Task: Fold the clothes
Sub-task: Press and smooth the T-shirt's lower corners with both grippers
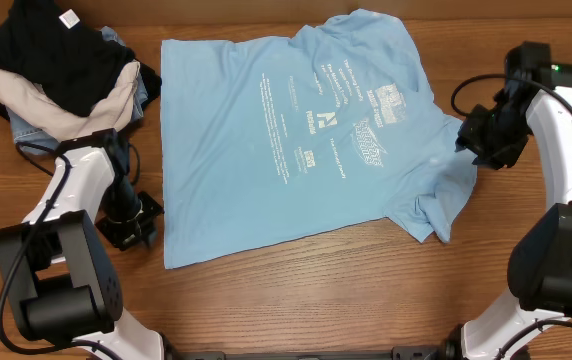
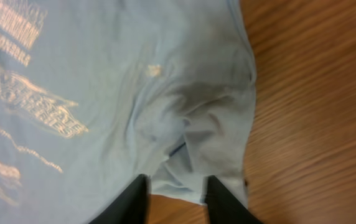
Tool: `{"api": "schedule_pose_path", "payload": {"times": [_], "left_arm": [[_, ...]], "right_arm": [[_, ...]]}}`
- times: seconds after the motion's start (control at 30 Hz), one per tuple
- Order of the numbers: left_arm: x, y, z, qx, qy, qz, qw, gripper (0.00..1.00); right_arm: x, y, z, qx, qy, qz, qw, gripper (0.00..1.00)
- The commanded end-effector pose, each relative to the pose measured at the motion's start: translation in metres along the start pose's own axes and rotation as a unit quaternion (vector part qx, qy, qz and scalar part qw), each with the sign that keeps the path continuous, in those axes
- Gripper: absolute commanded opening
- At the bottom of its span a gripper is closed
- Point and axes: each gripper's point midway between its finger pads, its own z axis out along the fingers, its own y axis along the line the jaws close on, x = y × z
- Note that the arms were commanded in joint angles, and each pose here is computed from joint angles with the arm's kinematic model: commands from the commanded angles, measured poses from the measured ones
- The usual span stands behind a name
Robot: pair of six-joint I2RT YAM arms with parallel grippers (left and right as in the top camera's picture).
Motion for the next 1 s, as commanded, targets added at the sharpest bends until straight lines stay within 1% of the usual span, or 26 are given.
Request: {"api": "schedule_pose_path", "payload": {"times": [0.0,0.1,0.2,0.33,0.4,0.53,0.73,0.8,0.9,0.97], "left_arm": [[0.010,-0.013,-0.011,0.007,-0.021,0.053,0.998,0.04],[0.023,-0.030,-0.021,0.011,-0.048,0.096,0.994,0.04],[0.036,-0.049,-0.028,0.019,-0.070,0.136,0.988,0.04],[0.051,-0.077,-0.022,0.040,-0.067,0.177,0.981,0.04],[0.055,-0.087,-0.018,0.050,-0.058,0.184,0.980,0.04],[0.048,-0.095,-0.016,0.060,-0.071,0.185,0.978,0.04],[0.039,-0.105,-0.005,0.061,-0.072,0.185,0.978,0.04],[0.036,-0.107,0.004,0.054,-0.064,0.185,0.979,0.04],[0.034,-0.105,0.019,0.033,-0.048,0.184,0.981,0.04],[0.029,-0.100,0.025,0.017,-0.051,0.181,0.982,0.04]], "right_arm": [[0.009,-0.004,0.011,0.002,0.006,0.014,1.000,0.15],[0.014,-0.009,0.032,0.005,0.013,0.030,0.999,0.11],[0.018,-0.011,0.046,0.002,0.019,0.043,0.999,0.11],[0.025,-0.015,0.057,0.005,0.027,0.055,0.998,0.11],[0.034,-0.021,0.068,0.012,0.040,0.062,0.997,0.11],[0.045,-0.028,0.085,0.018,0.051,0.074,0.996,0.12],[0.049,-0.033,0.107,0.015,0.042,0.093,0.995,0.13],[0.049,-0.035,0.110,0.014,0.041,0.094,0.995,0.15],[0.047,-0.050,0.109,0.039,0.035,0.108,0.993,0.17],[0.044,-0.064,0.108,0.050,0.033,0.126,0.990,0.20]]}}
